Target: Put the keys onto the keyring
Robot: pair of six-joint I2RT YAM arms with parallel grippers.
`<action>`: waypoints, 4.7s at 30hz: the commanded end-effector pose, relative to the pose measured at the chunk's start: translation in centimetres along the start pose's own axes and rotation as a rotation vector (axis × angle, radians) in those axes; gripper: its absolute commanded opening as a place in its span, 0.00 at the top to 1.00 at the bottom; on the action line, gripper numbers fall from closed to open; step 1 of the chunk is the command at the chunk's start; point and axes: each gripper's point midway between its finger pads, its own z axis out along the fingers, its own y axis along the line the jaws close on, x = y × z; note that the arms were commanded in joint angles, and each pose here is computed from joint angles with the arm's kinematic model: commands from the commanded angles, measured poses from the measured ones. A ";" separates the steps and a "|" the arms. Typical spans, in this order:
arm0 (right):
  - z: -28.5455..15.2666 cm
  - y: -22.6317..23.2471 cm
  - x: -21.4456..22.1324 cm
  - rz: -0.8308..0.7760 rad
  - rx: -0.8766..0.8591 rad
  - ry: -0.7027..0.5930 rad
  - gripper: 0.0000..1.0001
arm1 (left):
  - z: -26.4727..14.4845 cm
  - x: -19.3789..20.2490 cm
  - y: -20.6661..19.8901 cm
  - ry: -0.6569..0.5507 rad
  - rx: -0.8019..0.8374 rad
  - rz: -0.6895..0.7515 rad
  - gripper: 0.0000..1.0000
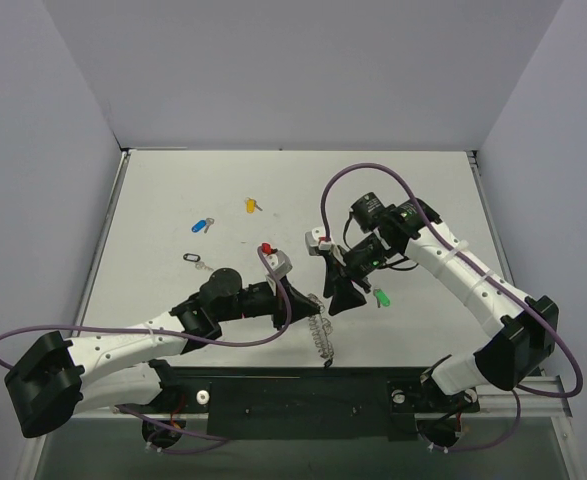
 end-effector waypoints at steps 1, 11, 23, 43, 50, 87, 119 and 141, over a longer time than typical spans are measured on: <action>0.3 -0.1 -0.3 0.005 -0.004 -0.012 0.57 | 0.4 -4.0 -1.9 -0.101 0.070 0.059 1.00; 0.9 0.2 -0.1 0.013 -0.030 -0.009 0.69 | 0.2 -4.5 -2.0 -0.140 0.070 0.050 1.00; 1.2 0.4 -0.1 0.021 -0.045 -0.015 0.89 | 0.0 -4.8 -1.9 -0.166 0.061 0.046 1.00; 1.2 0.7 -0.4 0.054 -0.055 -0.025 1.00 | -0.2 -5.0 -1.8 -0.195 0.055 0.038 1.00; -0.1 0.3 -1.6 0.093 -0.043 -0.128 1.00 | -0.5 -4.6 -1.6 -0.226 0.058 -0.001 0.93; -0.7 -0.1 -2.2 0.115 -0.024 -0.193 1.00 | -0.1 -2.6 -0.9 -0.208 0.059 -0.065 0.71; -0.7 -0.1 -2.2 0.124 -0.025 -0.195 1.00 | -0.5 -3.5 -0.6 -0.264 0.035 -0.062 1.00; -5.5 -1.9 4.1 0.198 0.275 -0.195 0.46 | -3.3 -5.9 -4.4 -0.182 0.157 0.527 1.00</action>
